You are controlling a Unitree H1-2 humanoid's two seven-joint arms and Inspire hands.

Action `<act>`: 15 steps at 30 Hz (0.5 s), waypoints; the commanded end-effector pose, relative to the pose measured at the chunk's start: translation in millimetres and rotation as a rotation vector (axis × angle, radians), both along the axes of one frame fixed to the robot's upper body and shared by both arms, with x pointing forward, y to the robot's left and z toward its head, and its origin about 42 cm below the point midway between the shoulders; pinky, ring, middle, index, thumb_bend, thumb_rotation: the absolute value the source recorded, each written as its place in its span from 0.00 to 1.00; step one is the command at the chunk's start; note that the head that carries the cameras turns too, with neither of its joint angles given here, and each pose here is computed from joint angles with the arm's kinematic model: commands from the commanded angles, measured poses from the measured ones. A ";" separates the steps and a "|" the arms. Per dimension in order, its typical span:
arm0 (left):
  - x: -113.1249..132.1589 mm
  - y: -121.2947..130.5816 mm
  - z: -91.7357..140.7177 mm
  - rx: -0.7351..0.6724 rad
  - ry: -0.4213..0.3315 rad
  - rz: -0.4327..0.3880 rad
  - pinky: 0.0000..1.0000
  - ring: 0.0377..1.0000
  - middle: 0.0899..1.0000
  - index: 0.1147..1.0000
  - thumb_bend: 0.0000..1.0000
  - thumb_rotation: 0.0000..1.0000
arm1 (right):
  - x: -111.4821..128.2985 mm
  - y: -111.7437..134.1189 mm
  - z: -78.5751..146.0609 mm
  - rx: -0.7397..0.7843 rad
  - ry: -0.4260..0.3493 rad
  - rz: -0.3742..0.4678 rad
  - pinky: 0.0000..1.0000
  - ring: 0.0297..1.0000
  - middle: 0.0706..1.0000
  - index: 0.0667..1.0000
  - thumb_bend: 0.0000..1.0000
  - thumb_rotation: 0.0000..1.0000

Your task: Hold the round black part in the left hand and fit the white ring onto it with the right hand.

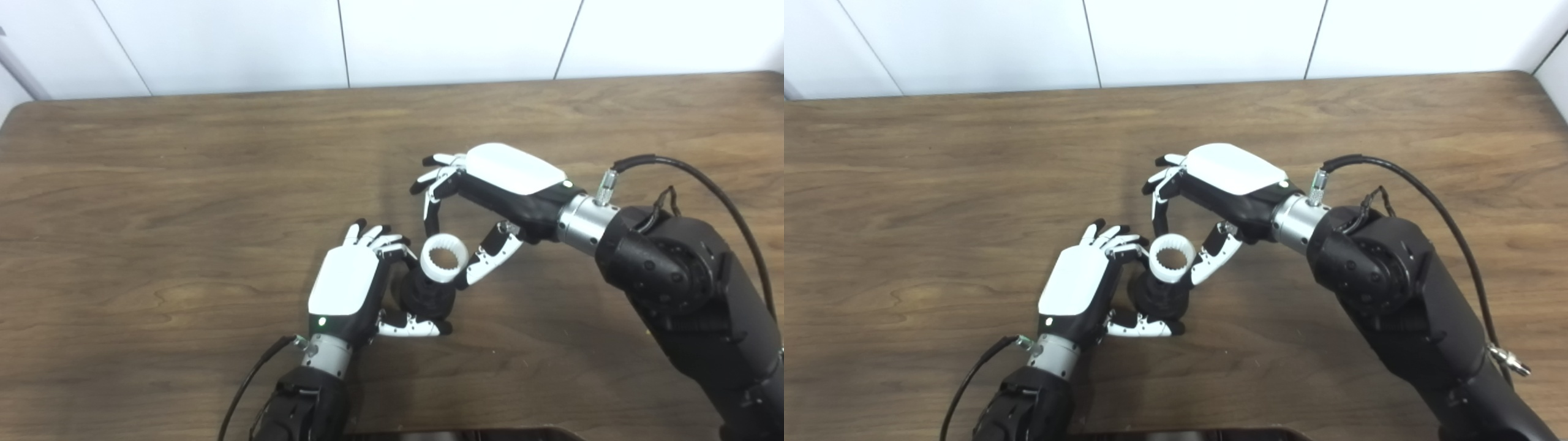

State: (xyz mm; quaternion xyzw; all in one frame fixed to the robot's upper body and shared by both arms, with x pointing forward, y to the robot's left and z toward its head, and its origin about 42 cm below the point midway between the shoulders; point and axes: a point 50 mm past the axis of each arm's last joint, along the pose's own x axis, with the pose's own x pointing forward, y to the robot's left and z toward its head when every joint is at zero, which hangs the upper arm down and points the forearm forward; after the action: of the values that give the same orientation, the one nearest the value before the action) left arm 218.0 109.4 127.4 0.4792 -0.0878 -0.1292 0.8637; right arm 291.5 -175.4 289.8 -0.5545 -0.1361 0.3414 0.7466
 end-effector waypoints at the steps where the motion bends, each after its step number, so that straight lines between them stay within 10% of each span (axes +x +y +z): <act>1: 0.5 -3.8 1.8 0.008 -0.007 -0.016 1.00 0.89 0.76 0.42 0.52 0.06 | -2.2 2.3 14.6 0.019 -0.068 0.036 0.94 0.96 0.82 0.45 0.52 0.14; 15: 1.6 -5.0 3.6 0.012 -0.006 -0.012 1.00 0.89 0.76 0.42 0.52 0.06 | -2.2 3.5 10.8 0.015 -0.046 0.020 0.95 0.97 0.82 0.45 0.52 0.14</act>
State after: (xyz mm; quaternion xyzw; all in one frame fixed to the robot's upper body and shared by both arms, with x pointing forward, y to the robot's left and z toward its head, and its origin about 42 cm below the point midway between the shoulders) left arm 218.1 108.4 127.6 0.4805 -0.0869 -0.1292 0.8631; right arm 291.2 -174.8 289.3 -0.5527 -0.1349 0.3449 0.7466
